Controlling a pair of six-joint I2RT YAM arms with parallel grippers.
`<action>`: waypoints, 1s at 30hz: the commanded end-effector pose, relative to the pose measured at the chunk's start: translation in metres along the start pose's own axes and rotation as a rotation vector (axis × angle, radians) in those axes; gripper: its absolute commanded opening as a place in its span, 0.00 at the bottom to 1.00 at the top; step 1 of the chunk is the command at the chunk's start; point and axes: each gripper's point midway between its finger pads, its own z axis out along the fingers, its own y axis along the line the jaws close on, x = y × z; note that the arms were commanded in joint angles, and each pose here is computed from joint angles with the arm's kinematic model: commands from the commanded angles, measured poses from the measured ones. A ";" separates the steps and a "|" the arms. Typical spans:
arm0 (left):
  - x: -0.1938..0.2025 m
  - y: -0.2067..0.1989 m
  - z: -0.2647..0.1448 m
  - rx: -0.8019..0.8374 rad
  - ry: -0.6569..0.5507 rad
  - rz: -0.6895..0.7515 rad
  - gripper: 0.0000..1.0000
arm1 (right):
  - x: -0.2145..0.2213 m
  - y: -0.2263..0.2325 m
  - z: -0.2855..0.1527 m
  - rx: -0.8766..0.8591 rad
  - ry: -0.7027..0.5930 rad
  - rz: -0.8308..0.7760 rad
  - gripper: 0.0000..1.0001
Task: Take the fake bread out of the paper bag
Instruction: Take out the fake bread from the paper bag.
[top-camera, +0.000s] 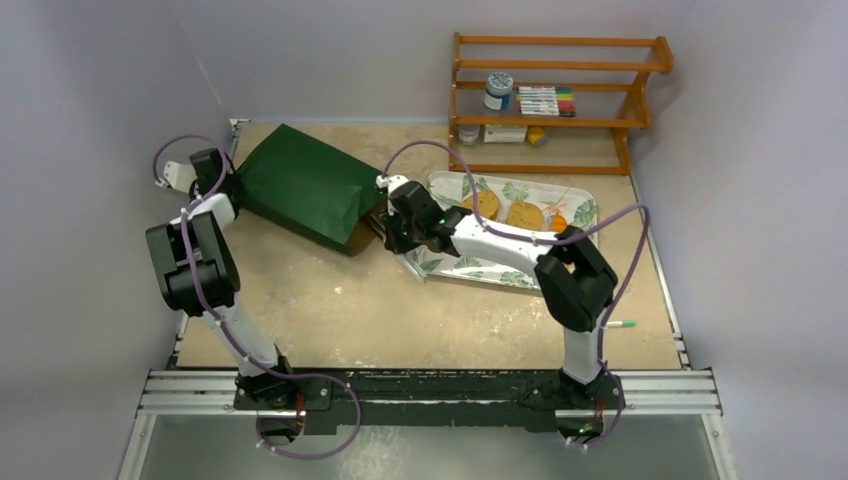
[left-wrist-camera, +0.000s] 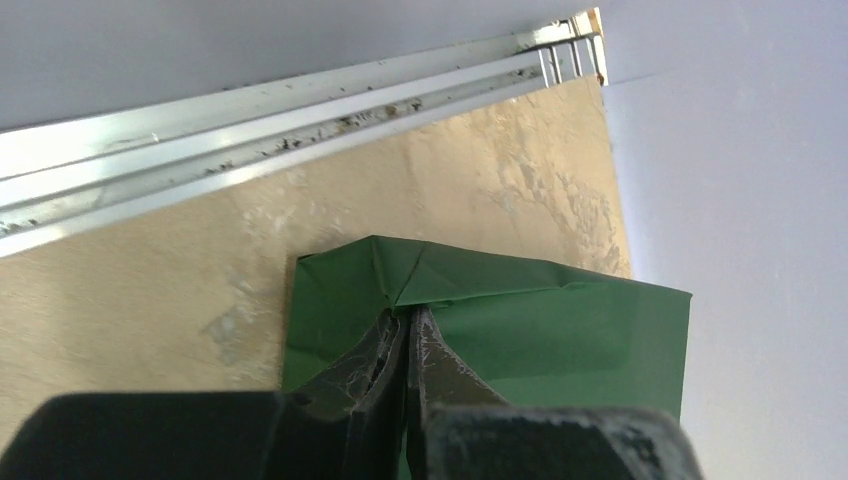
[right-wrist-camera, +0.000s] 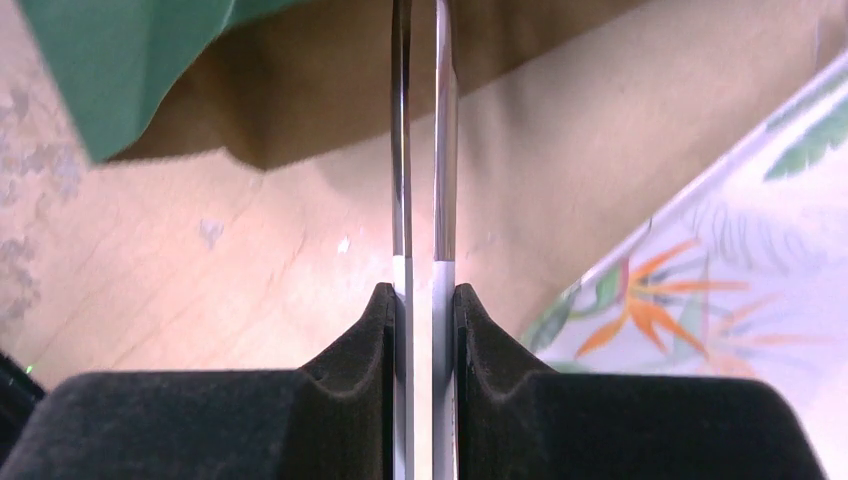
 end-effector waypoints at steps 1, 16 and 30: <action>-0.001 -0.022 -0.003 -0.009 -0.038 -0.008 0.00 | -0.017 0.018 -0.046 -0.048 -0.104 0.034 0.00; 0.000 -0.036 -0.017 -0.092 -0.070 0.000 0.00 | 0.051 0.000 -0.152 0.042 -0.073 0.209 0.00; -0.002 -0.030 -0.014 -0.129 -0.087 0.027 0.00 | 0.072 -0.035 -0.229 0.178 -0.115 0.391 0.00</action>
